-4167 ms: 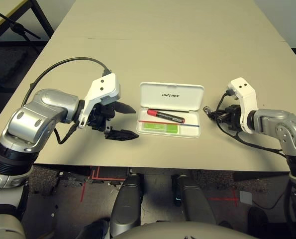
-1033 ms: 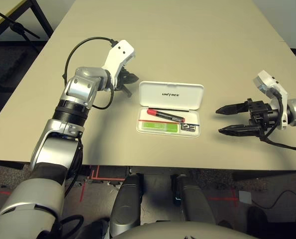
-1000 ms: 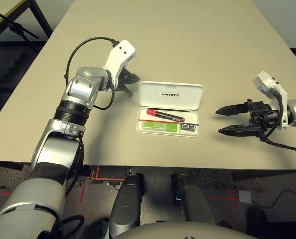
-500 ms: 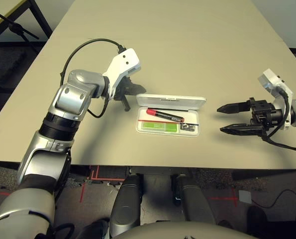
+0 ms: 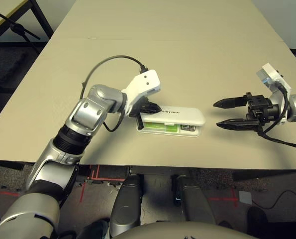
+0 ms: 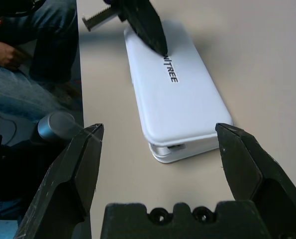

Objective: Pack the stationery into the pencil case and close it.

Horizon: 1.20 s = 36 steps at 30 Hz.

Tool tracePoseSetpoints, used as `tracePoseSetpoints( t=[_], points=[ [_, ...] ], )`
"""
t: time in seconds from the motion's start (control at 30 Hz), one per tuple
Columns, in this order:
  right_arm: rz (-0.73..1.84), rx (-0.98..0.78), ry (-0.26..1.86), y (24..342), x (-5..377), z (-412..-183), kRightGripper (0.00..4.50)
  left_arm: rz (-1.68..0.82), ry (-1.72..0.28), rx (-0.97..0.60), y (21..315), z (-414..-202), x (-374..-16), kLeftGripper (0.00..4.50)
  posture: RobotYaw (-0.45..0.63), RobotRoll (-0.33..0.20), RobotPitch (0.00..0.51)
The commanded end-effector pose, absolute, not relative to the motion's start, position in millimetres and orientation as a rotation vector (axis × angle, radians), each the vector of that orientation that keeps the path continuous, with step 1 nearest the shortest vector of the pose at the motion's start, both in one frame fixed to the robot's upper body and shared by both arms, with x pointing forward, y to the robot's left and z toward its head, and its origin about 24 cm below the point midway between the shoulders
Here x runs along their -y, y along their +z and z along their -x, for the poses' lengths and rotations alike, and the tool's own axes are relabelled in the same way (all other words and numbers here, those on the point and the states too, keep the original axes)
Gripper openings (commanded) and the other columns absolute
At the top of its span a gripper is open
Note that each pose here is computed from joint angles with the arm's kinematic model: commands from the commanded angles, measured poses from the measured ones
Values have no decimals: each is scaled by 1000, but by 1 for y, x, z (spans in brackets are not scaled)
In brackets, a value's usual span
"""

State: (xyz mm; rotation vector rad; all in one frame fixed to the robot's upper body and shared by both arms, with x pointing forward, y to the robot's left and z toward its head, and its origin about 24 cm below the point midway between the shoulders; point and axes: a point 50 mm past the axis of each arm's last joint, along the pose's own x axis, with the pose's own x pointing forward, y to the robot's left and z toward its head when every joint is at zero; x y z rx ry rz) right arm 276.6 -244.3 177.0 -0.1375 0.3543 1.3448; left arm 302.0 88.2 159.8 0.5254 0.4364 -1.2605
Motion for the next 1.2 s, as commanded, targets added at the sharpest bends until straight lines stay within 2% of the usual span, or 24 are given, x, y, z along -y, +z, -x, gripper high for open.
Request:
tracePoseSetpoints(
  t=[0.03,0.3,0.57,0.8,0.9,1.0,1.2],
  points=[
    [146,-349,1351,178,244,-273,4500,-548,-1302,-483,148,-296,-79,26,164,0,164],
    [141,-350,1346,177,244,-271,4500,-582,-1324,-528,137,-290,-76,26,164,0,174],
    [132,-337,1348,173,237,-274,4500,-601,-1285,-641,120,-290,-84,26,168,0,178],
    [117,-318,1351,173,236,-274,4500,-518,-1291,-586,133,-295,-81,26,165,0,179],
    [106,-295,1347,173,234,-275,4500,-486,-1280,-515,139,-296,-83,26,168,0,179],
    [110,-269,1254,173,232,-282,4500,-412,-1181,-463,135,-303,-94,643,169,0,182],
    [74,-207,1059,172,228,-298,4500,-183,-666,-269,146,-337,-143,2895,184,0,187]
  ],
)
